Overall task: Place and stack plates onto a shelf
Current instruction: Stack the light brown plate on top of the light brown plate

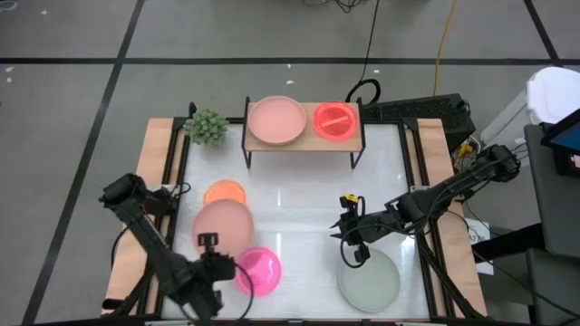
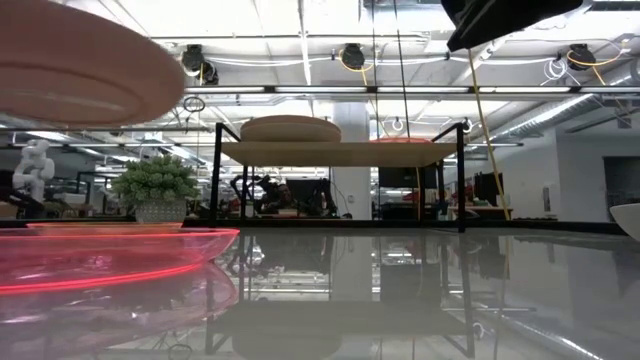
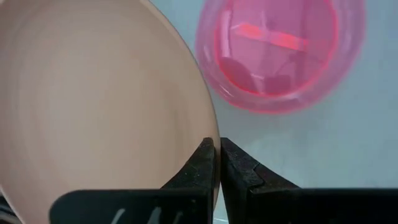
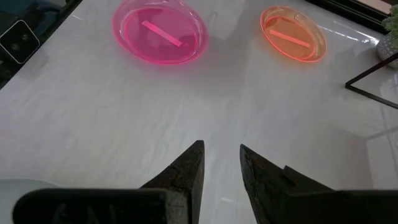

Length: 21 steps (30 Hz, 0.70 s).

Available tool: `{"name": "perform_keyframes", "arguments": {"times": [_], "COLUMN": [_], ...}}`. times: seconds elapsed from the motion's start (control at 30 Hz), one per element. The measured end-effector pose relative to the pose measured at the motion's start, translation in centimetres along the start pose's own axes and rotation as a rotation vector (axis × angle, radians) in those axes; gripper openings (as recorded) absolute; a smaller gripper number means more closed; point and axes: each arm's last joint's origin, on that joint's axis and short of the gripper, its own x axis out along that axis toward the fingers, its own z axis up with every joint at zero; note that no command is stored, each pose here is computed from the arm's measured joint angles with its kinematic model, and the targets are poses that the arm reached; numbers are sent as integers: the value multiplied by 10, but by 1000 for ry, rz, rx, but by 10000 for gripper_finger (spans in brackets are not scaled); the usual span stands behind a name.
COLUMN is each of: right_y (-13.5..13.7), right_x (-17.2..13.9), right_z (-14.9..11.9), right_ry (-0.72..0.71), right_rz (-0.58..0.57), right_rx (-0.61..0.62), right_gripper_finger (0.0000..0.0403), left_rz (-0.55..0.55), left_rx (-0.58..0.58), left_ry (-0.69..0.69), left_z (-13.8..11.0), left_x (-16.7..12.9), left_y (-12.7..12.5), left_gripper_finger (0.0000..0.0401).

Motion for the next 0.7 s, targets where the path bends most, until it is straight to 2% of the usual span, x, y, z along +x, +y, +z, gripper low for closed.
{"name": "perform_keyframes", "arguments": {"times": [0.27, 0.7], "right_y": [-1, -9], "right_x": [-5, -31], "right_z": [-2, -2], "right_ry": [16, -33], "right_rz": [4, 1], "right_rx": [1, -21], "right_gripper_finger": [89, 89], "left_rz": [63, 109], "left_rx": [188, 331], "left_ry": [-28, -181], "left_z": [35, 74], "left_x": [7, -11], "left_y": [44, 154], "left_gripper_finger": [10, 10]}}
